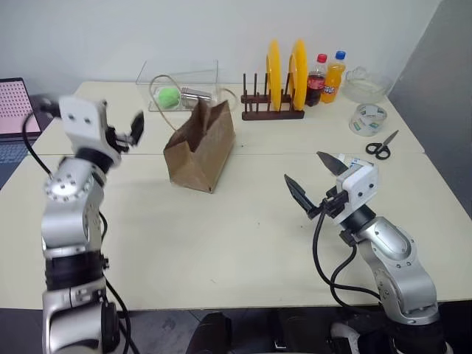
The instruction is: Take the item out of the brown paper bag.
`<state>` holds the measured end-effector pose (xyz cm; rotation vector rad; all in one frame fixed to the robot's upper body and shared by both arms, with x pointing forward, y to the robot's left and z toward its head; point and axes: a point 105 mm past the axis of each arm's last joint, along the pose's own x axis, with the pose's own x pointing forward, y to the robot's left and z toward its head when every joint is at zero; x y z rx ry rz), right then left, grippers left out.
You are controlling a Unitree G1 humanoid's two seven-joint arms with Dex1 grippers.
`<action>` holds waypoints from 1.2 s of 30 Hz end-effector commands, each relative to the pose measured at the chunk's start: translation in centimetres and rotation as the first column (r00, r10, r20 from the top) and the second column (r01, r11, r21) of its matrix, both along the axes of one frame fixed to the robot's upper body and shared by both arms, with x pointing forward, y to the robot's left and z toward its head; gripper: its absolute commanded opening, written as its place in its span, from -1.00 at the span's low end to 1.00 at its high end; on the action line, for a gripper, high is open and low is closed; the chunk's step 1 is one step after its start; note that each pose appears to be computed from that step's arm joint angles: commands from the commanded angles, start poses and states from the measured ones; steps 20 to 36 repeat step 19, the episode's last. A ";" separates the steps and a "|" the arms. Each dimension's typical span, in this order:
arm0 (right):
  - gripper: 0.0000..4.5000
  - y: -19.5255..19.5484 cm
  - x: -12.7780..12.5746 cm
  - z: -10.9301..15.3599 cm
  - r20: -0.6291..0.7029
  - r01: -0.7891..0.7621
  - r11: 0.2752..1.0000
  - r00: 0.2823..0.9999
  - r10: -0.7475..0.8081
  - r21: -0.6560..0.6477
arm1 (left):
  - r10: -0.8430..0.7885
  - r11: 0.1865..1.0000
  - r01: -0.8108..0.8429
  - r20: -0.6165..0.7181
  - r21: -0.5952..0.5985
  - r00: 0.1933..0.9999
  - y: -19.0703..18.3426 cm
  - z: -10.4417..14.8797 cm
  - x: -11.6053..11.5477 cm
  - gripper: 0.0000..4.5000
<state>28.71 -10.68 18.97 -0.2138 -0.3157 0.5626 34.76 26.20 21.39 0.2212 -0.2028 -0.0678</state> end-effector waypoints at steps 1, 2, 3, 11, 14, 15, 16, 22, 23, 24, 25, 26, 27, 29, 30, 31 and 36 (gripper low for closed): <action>1.00 -0.3 -0.7 1.1 0.053 0.019 1.000 0.998 -0.019 0.014 | -0.021 1.000 0.021 0.024 -0.001 0.999 -1.4 0.0 -2.7 0.67; 1.00 -0.5 -0.7 0.9 0.050 0.028 0.999 0.998 -0.029 0.017 | -0.019 1.000 0.019 0.005 0.009 1.000 -1.6 -0.6 -3.2 0.67; 1.00 -0.7 -0.6 0.8 0.050 0.045 0.999 0.998 -0.046 0.014 | -0.017 1.000 0.017 -0.015 0.008 1.000 -1.7 -1.2 -3.7 0.67; 1.00 -3.4 -0.9 -1.3 0.020 0.166 0.985 0.986 -0.167 0.052 | -0.125 0.991 0.131 -0.170 0.025 0.977 -5.0 -5.4 -7.2 0.67; 1.00 -3.8 -1.0 -1.7 0.024 0.186 0.982 0.982 -0.187 0.044 | -0.191 0.980 0.198 -0.179 0.024 0.965 -6.6 -6.2 -7.6 0.67; 1.00 -3.8 -1.1 -1.8 0.023 0.185 0.982 0.982 -0.186 0.043 | -0.210 0.975 0.219 -0.187 0.028 0.960 -7.1 -6.6 -7.6 0.67; 1.00 -3.7 -1.1 -1.8 0.024 0.184 0.982 0.982 -0.185 0.043 | -0.220 0.973 0.231 -0.194 0.032 0.956 -7.4 -6.9 -7.7 0.67; 1.00 -3.6 -1.1 -1.6 0.025 0.184 0.982 0.982 -0.186 0.045 | -0.267 0.959 0.279 -0.195 0.037 0.944 -8.2 -7.4 -7.7 0.67; 1.00 -3.6 -1.1 -1.6 0.025 0.184 0.982 0.982 -0.186 0.045 | -0.267 0.959 0.279 -0.195 0.037 0.944 -8.2 -7.4 -7.7 0.67; 1.00 -3.6 -1.1 -1.6 0.025 0.184 0.982 0.982 -0.186 0.045 | -0.267 0.959 0.279 -0.195 0.037 0.944 -8.2 -7.4 -7.7 0.67; 1.00 -3.6 -1.1 -1.6 0.025 0.184 0.982 0.982 -0.186 0.045 | -0.267 0.959 0.279 -0.195 0.037 0.944 -8.2 -7.4 -7.7 0.67; 1.00 -3.6 -1.1 -1.6 0.025 0.184 0.982 0.982 -0.186 0.045 | -0.267 0.959 0.279 -0.195 0.037 0.944 -8.2 -7.4 -7.7 0.67; 1.00 -3.6 -1.1 -1.6 0.025 0.184 0.982 0.982 -0.186 0.045 | -0.267 0.959 0.279 -0.195 0.037 0.944 -8.2 -7.4 -7.7 0.67; 1.00 -3.6 -1.1 -1.6 0.025 0.184 0.982 0.982 -0.186 0.045 | -0.267 0.959 0.279 -0.195 0.037 0.944 -8.2 -7.4 -7.7 0.67; 1.00 -3.6 -1.1 -1.6 0.025 0.184 0.982 0.982 -0.186 0.045 | -0.267 0.959 0.279 -0.195 0.037 0.944 -8.2 -7.4 -7.7 0.67; 1.00 -3.6 -1.1 -1.6 0.025 0.184 0.982 0.982 -0.186 0.045 | -0.267 0.959 0.279 -0.195 0.037 0.944 -8.2 -7.4 -7.7 0.67; 1.00 -3.6 -1.1 -1.6 0.025 0.184 0.982 0.982 -0.186 0.045 | -0.267 0.959 0.279 -0.195 0.037 0.944 -8.2 -7.4 -7.7 0.67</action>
